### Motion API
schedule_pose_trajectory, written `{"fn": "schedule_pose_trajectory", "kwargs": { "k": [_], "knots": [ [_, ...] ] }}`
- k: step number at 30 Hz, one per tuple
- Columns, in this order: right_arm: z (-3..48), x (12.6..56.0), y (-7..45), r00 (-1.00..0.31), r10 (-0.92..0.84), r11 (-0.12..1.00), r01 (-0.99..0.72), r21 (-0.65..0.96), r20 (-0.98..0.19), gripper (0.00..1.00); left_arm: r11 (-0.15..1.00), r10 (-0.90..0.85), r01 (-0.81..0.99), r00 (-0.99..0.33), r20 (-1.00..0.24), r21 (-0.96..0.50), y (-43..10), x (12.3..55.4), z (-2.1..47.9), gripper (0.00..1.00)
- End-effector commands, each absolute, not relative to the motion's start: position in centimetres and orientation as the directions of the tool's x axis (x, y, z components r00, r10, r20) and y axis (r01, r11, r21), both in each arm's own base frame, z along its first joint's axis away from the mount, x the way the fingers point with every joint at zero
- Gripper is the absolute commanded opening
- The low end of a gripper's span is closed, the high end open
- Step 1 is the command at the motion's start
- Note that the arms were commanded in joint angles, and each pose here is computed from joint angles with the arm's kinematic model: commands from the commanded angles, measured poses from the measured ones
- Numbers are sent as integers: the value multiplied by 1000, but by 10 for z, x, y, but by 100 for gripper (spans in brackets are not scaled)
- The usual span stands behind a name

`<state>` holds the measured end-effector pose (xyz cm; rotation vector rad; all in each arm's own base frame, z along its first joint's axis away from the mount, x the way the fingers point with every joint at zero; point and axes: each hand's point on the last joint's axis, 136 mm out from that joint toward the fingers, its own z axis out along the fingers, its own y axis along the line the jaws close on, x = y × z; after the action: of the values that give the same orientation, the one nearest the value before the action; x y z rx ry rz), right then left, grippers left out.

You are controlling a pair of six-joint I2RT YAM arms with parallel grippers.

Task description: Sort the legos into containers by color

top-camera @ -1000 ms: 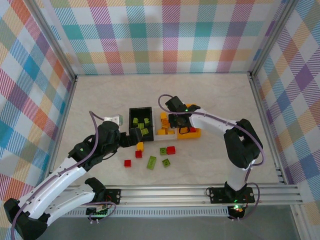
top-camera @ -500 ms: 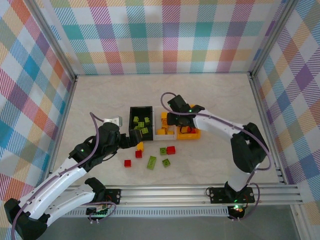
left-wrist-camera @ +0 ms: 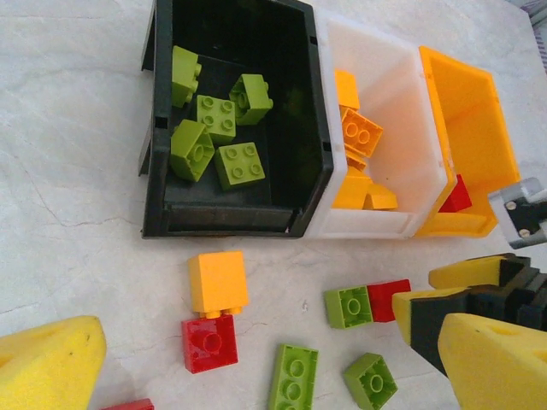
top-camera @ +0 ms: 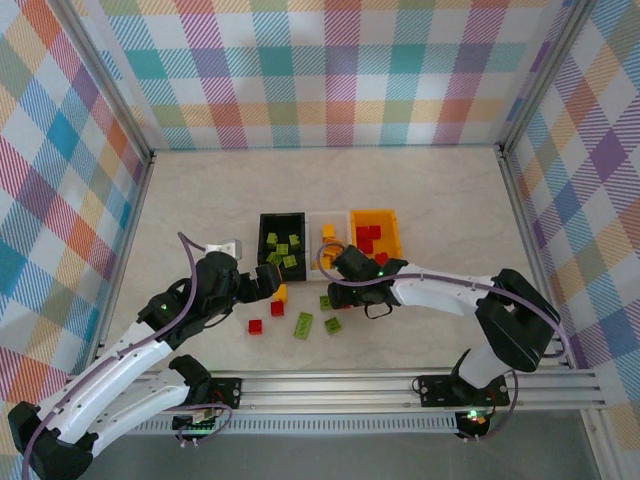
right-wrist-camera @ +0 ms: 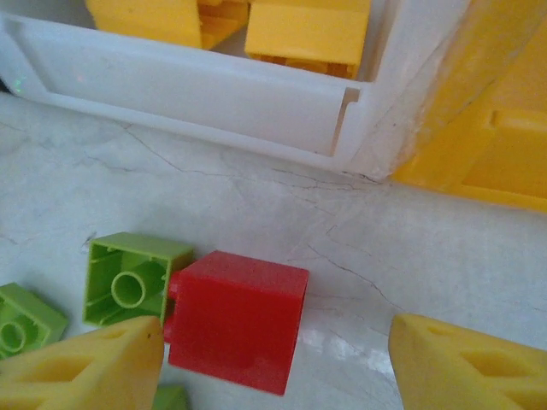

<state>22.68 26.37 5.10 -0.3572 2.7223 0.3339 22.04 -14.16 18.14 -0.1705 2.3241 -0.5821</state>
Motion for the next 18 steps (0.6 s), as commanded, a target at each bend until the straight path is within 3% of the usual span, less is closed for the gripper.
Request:
{"fn": "schedule_pose_trajectory", "kwargs": {
  "k": [1,9,18],
  "knots": [
    [45,231,272,-900,-172,938,-274,213,-401,70,888,-307,16,-722,-620,-459,-135,220,179,100],
    [38,227,282,-901,-192,918,-304,253,-388,70,890,-307,9,-728,-613,-456,-137,221,175,100],
    [19,213,246,-925,-195,958,-251,138,-325,50,896,-298,3,-738,-606,-444,-135,220,175,100]
  ]
}}
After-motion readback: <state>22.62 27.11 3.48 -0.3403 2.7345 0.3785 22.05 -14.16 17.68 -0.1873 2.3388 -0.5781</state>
